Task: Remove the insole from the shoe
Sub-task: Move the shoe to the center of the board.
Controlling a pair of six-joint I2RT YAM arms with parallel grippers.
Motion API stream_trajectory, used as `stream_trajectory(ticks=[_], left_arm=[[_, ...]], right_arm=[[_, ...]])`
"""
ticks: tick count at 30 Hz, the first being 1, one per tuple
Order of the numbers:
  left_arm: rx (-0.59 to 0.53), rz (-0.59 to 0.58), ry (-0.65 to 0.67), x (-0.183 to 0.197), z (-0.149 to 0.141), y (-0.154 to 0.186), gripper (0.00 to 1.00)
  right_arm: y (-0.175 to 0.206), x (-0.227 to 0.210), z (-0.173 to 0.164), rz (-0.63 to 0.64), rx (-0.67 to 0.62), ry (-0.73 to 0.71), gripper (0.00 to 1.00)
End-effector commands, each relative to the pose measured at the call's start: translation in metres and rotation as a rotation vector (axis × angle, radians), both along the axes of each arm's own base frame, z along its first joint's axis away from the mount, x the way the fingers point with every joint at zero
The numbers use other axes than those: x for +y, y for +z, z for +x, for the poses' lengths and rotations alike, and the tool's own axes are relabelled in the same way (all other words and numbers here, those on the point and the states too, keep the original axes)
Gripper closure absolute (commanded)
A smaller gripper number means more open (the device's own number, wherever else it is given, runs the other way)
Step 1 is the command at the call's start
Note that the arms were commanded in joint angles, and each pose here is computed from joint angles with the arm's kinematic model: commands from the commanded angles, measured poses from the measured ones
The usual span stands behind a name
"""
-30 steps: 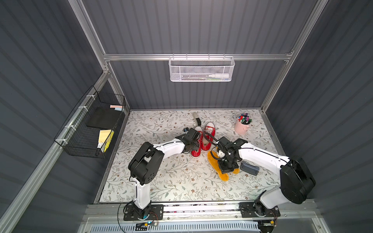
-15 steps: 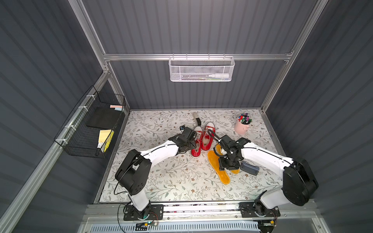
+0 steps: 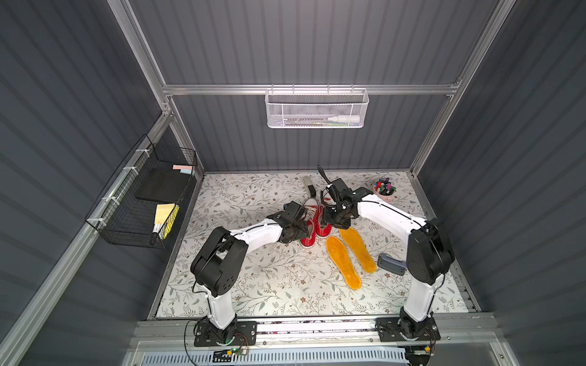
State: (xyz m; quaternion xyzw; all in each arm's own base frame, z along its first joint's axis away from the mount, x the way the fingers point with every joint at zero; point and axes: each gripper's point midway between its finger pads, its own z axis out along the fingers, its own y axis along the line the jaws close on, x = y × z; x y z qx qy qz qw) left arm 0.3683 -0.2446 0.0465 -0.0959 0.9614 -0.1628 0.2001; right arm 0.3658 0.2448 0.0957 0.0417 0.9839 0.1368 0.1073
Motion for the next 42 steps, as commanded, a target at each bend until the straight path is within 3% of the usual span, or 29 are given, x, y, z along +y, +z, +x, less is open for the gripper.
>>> stream_trajectory(ticks=[1, 6, 8, 13, 15, 21, 27, 35, 41, 42], left_arm=[[-0.028, -0.036, -0.007, -0.011, 0.022, 0.007, 0.34], [-0.008, -0.009, -0.009, -0.009, 0.030, -0.008, 0.47], [-0.003, 0.007, 0.000, -0.004, 0.031, -0.013, 0.55], [-0.024, 0.045, 0.047, 0.013, 0.039, -0.009, 0.80], [-0.048, 0.073, 0.073, 0.023, 0.041, -0.001, 0.88], [-0.104, 0.153, 0.162, 0.057, 0.038, 0.018, 0.96], [-0.122, 0.213, 0.128, 0.071, 0.039, 0.022, 0.97], [-0.093, 0.202, 0.031, 0.057, 0.045, 0.007, 0.98], [-0.087, 0.198, 0.032, 0.058, 0.041, 0.009, 0.87], [-0.088, 0.192, 0.038, 0.059, 0.040, 0.012, 0.82]], right_arm=[[-0.009, -0.009, 0.016, -0.040, 0.020, -0.040, 0.38], [-0.027, -0.006, 0.026, -0.070, 0.036, 0.003, 0.49], [-0.035, -0.005, 0.028, -0.076, 0.049, 0.012, 0.58], [-0.041, 0.008, 0.025, -0.046, 0.091, 0.068, 0.91], [-0.036, 0.017, 0.022, -0.023, 0.087, 0.099, 1.00], [-0.021, 0.045, -0.005, 0.000, 0.077, 0.208, 1.00], [-0.017, 0.067, -0.031, -0.006, 0.071, 0.316, 1.00], [-0.025, 0.072, -0.011, -0.066, 0.013, 0.404, 1.00], [-0.031, 0.063, 0.004, -0.117, 0.010, 0.402, 1.00], [-0.029, 0.063, 0.005, -0.111, 0.007, 0.400, 0.95]])
